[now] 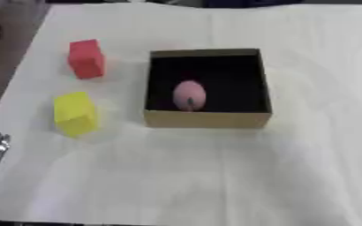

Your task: Pick up objects on the table and place them in the box.

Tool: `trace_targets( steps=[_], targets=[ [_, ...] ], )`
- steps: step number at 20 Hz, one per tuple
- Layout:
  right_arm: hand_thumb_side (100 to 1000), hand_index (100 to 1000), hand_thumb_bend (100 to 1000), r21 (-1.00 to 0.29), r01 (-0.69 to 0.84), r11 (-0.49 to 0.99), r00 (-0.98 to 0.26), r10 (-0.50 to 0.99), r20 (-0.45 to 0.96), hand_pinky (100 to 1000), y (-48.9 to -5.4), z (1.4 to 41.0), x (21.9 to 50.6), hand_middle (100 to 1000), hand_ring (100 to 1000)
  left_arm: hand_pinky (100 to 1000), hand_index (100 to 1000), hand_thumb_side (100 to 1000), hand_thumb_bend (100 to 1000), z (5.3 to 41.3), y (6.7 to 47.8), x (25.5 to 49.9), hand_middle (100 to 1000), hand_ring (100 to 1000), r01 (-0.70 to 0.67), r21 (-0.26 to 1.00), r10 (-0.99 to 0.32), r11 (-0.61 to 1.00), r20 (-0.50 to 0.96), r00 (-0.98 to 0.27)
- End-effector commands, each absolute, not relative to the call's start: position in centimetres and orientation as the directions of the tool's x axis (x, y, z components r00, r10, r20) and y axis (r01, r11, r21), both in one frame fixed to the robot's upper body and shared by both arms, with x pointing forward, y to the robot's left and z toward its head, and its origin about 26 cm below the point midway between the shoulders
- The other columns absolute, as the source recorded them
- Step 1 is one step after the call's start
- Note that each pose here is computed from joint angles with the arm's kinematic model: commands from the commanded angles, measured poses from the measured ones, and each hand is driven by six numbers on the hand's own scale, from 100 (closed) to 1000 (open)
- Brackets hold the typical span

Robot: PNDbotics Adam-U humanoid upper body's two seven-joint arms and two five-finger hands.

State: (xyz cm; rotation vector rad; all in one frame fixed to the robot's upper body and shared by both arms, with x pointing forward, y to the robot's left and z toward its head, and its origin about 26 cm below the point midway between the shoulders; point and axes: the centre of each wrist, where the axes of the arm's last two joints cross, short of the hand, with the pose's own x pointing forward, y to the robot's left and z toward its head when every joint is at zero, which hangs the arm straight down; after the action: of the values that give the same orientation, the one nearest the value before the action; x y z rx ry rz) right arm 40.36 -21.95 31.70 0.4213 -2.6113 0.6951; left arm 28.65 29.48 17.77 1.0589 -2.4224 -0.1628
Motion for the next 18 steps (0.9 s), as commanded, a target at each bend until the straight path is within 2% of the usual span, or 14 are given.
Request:
trace_targets(
  steps=[1,6,12,16,18],
  targets=[
    [758,782,100,-0.424,-0.357,0.832,-0.892,-0.171,0.418,955,-22.8,33.2,39.6,659,850,629,828,1000,120,19.2,31.1,28.1,608,651,-0.698,0.443,-0.827,0.562,0.279,-0.489],
    [757,779,100,-0.423,-0.353,0.834,-0.894,-0.167,0.416,957,-22.7,33.2,39.5,659,850,669,873,1000,169,20.2,32.8,27.5,662,706,-0.653,0.683,-0.934,0.327,0.13,-0.332],
    [756,777,100,-0.43,-0.347,0.834,-0.895,-0.157,0.417,959,-22.6,33.2,39.5,660,851,709,900,1000,215,21.8,33.8,27.4,715,760,-0.461,0.88,-0.96,0.116,-0.019,-0.279],
    [756,776,100,-0.433,-0.345,0.833,-0.895,-0.154,0.418,959,-22.5,33.1,39.5,660,851,733,912,1000,322,23.3,33.7,27.5,740,788,-0.32,0.947,-0.956,0.005,-0.089,-0.28],
    [754,776,100,-0.433,-0.346,0.832,-0.895,-0.155,0.418,959,-22.4,33.1,39.5,660,851,740,919,1000,406,24.0,33.6,27.7,750,797,-0.247,0.968,-0.952,-0.043,-0.115,-0.285]
  ],
)
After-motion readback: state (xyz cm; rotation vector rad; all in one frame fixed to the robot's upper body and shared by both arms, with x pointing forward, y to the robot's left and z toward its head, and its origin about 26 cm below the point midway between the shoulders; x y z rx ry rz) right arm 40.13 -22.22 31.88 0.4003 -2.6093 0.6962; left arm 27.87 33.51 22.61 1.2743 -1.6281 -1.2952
